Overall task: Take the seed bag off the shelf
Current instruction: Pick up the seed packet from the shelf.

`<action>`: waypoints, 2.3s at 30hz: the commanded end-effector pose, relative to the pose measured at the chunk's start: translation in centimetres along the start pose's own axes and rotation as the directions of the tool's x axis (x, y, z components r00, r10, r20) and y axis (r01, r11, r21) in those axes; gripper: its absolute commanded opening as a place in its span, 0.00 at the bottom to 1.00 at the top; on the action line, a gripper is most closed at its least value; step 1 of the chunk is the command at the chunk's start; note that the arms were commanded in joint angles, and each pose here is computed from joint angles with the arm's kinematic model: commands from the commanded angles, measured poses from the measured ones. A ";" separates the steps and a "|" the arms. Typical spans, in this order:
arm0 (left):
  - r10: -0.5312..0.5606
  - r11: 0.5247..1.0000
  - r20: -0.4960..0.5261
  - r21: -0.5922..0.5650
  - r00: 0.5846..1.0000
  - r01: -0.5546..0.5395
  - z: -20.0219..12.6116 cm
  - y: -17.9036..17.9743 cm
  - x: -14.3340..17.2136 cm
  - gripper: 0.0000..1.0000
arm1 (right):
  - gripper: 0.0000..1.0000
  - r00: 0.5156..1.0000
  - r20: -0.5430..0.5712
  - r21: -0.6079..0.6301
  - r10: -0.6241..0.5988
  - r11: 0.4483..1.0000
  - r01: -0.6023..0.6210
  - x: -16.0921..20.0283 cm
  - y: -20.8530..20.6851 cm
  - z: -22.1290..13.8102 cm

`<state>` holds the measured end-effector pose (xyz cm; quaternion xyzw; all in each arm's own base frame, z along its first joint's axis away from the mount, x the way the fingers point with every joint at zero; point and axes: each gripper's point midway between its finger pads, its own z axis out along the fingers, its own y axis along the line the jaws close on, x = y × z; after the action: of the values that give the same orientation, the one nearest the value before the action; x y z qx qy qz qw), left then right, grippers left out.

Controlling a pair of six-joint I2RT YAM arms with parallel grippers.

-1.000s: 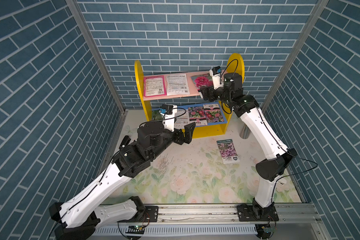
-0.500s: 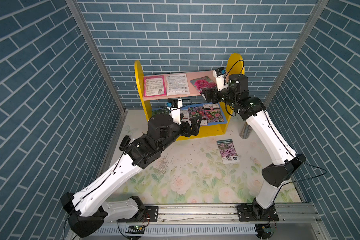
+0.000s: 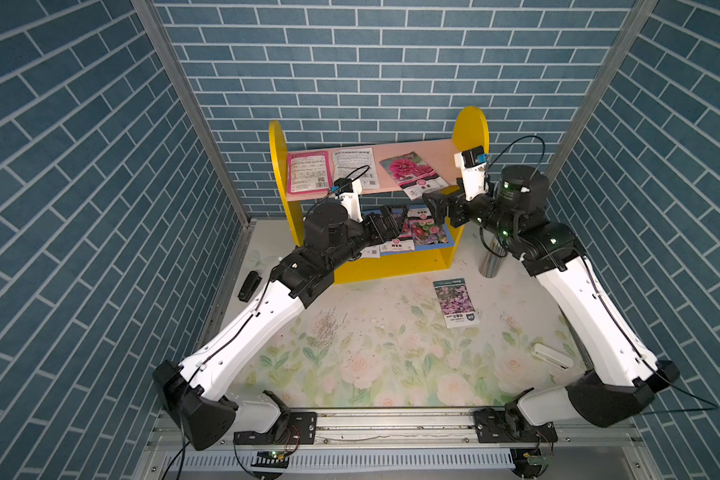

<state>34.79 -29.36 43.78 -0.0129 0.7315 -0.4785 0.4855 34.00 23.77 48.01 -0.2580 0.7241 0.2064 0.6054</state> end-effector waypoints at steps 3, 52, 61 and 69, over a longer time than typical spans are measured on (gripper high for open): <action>-0.073 0.995 -0.007 0.069 0.997 0.073 2.0 -1.1 -1.1 1.00 | 1.00 0.993 0.103 -0.088 -0.057 0.994 0.066 -1.0 2.1 -5.0; -0.185 0.963 -0.129 0.174 0.974 0.206 11.0 1.1 -2.5 0.13 | 0.98 0.986 0.143 -0.078 0.091 0.994 -0.081 3.8 2.3 -10.1; 0.024 0.962 -0.194 0.271 0.981 0.030 8.8 -1.6 -1.5 0.00 | 0.96 0.972 0.170 -0.123 0.164 0.982 -0.145 3.6 2.6 -10.3; 0.231 0.914 -0.207 0.382 0.951 -0.139 3.0 -3.1 1.1 0.00 | 0.95 0.960 0.147 -0.318 0.238 0.930 -0.182 2.8 3.1 -10.1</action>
<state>38.13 -34.45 43.07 0.1349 0.7173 -0.5548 0.3993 25.12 18.72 45.39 -0.2243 0.6787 0.3378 0.6123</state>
